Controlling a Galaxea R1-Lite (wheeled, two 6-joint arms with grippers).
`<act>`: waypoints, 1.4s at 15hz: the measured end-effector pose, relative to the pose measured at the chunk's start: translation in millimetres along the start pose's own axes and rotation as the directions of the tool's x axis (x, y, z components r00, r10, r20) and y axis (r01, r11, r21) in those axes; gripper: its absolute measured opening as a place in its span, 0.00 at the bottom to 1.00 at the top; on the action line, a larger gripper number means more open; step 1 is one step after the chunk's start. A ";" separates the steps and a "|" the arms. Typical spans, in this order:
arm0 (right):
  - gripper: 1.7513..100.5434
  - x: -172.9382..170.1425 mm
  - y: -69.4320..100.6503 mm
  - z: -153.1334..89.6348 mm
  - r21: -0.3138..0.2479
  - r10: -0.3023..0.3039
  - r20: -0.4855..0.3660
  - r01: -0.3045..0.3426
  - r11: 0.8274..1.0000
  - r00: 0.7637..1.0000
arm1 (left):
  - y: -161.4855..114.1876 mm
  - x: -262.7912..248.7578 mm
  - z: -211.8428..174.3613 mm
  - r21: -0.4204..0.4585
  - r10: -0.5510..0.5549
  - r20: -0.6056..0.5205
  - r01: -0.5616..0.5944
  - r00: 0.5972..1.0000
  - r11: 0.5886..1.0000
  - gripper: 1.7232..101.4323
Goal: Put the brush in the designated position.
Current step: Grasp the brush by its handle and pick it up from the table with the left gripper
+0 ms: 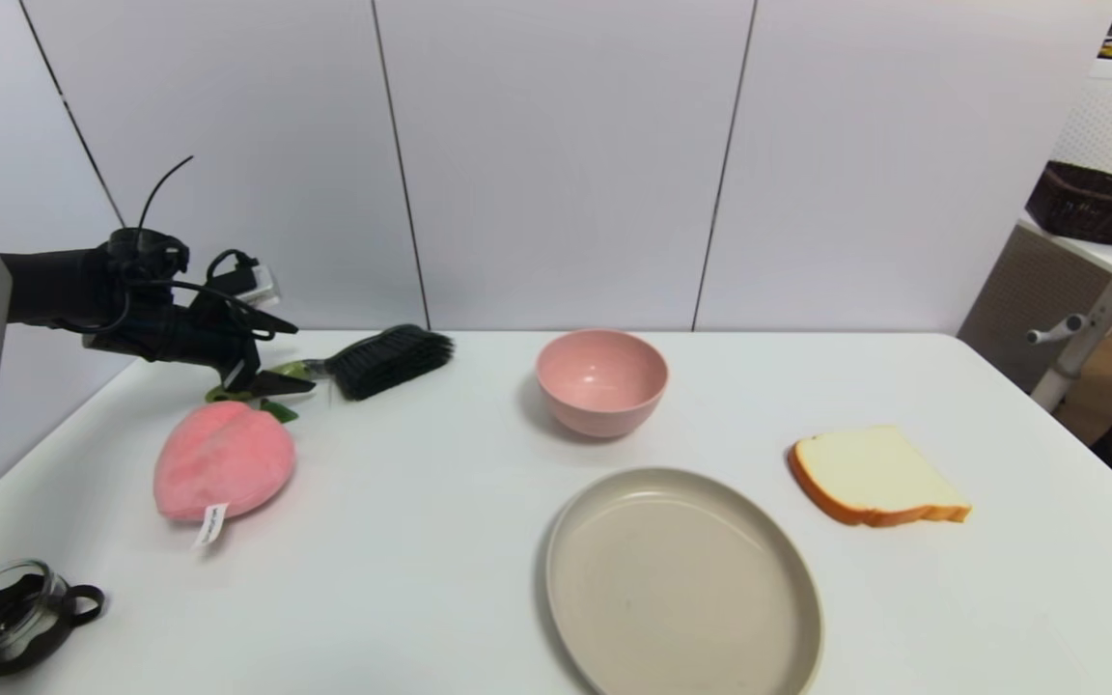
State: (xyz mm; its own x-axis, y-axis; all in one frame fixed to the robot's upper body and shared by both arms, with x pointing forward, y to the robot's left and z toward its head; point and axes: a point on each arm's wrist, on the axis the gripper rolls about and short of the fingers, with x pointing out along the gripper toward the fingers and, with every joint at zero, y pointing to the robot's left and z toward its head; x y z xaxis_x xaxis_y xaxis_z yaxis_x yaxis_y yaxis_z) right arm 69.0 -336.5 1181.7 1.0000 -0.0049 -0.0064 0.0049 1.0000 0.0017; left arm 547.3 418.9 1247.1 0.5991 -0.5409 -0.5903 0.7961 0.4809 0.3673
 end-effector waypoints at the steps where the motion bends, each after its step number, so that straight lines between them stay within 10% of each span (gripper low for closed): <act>1: 0.97 0.0 0.0 0.0 0.000 0.000 0.000 0.000 1.000 1.000 | -0.2 1.7 -1.7 -0.003 -0.003 -0.002 0.003 1.000 1.000 0.96; 21: 0.97 0.0 0.0 0.0 0.000 0.000 0.000 0.000 1.000 1.000 | -3.0 13.9 -18.0 -0.228 -0.044 0.002 0.043 0.999 0.973 0.90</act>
State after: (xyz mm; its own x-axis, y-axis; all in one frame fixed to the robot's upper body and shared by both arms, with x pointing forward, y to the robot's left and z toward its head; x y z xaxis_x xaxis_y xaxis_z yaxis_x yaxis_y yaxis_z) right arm 69.0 -336.5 1181.7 1.0000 -0.0049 -0.0064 0.0049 1.0000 0.0017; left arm 551.7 422.3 1224.9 0.5635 -0.5627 -0.6048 0.7811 0.6014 0.1682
